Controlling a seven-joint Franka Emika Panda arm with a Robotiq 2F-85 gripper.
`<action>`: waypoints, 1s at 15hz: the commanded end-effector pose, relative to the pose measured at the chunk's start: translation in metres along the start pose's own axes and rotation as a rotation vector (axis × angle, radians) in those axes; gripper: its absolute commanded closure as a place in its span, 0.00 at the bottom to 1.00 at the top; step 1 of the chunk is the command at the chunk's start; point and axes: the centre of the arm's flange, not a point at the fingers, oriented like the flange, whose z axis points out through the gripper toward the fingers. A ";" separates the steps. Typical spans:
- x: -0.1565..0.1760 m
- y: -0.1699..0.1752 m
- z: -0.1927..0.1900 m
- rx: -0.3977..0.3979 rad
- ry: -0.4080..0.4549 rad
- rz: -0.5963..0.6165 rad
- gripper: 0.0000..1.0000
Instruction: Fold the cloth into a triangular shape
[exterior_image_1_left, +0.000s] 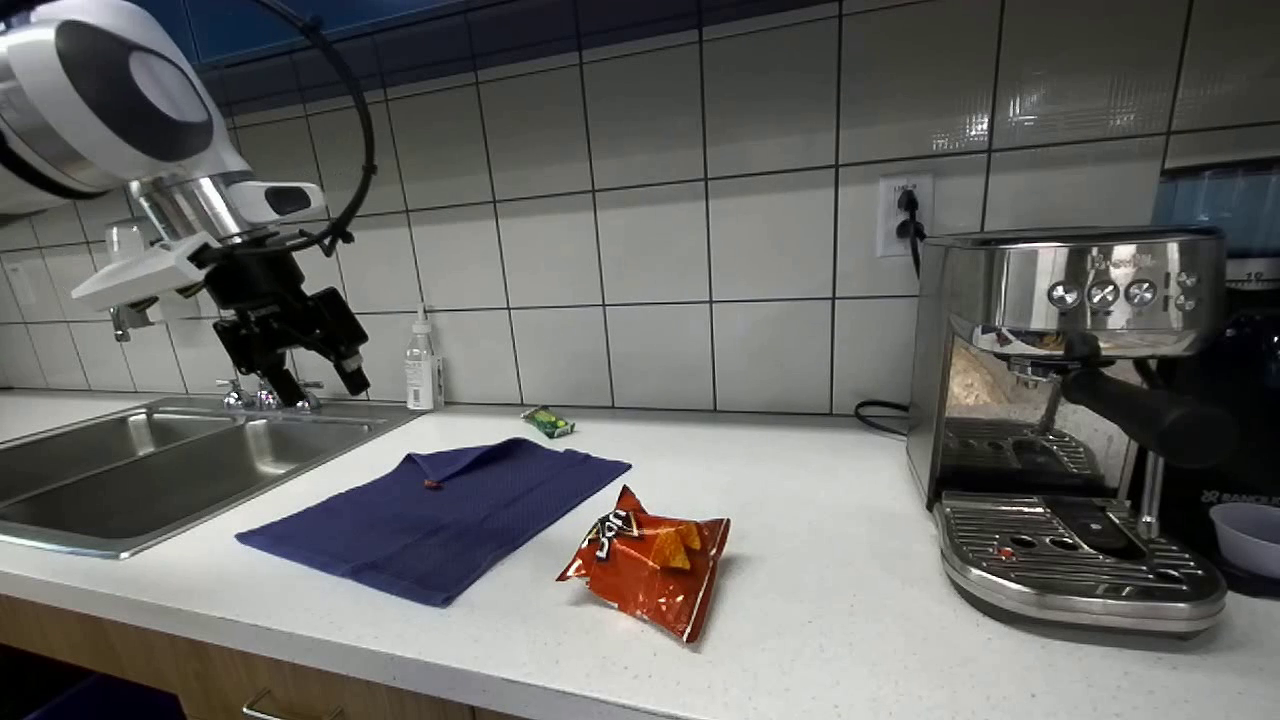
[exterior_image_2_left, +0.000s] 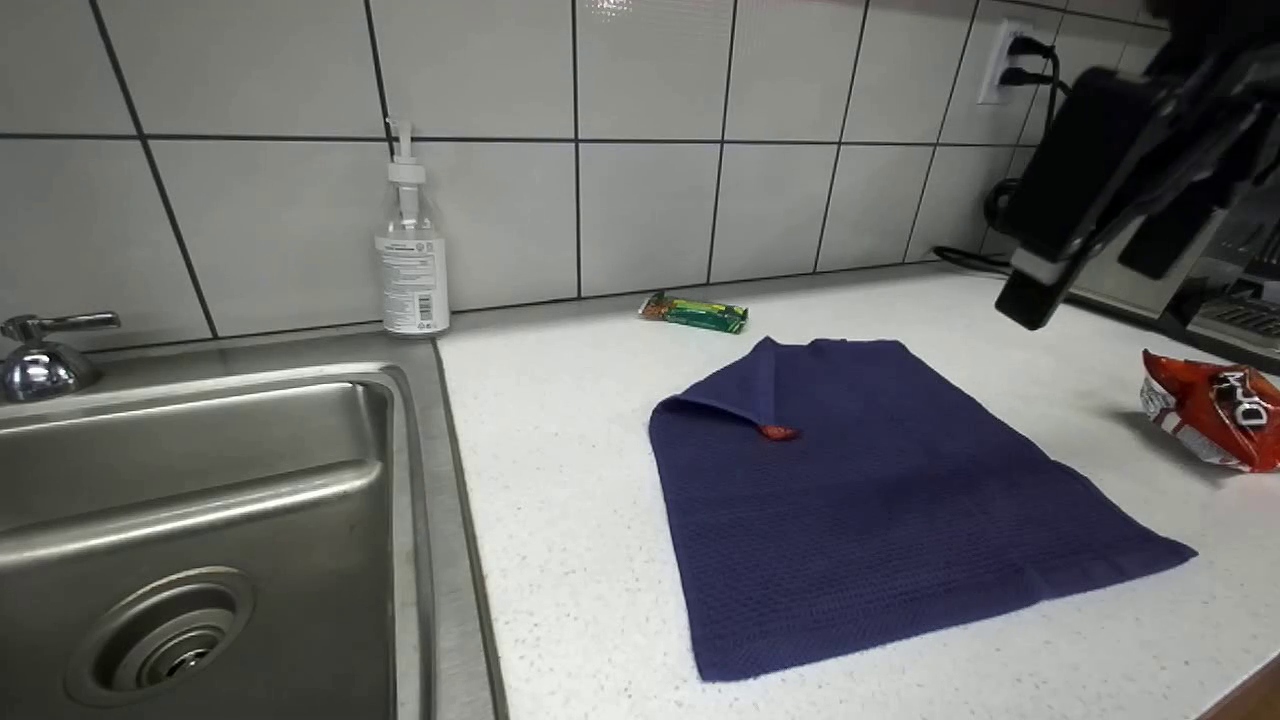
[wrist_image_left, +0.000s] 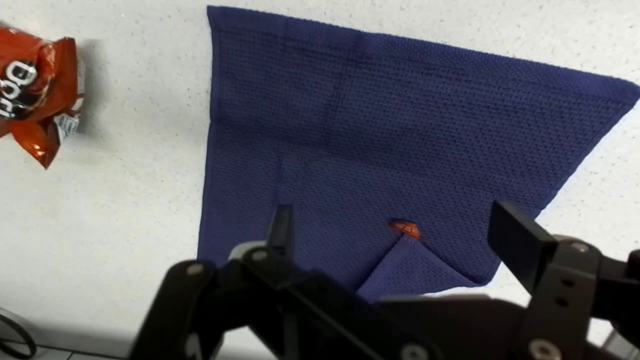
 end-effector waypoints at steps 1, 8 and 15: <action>0.038 -0.006 0.025 -0.018 0.034 -0.048 0.00; 0.078 -0.018 0.063 -0.023 0.047 -0.153 0.00; 0.085 -0.024 0.082 -0.043 0.042 -0.208 0.00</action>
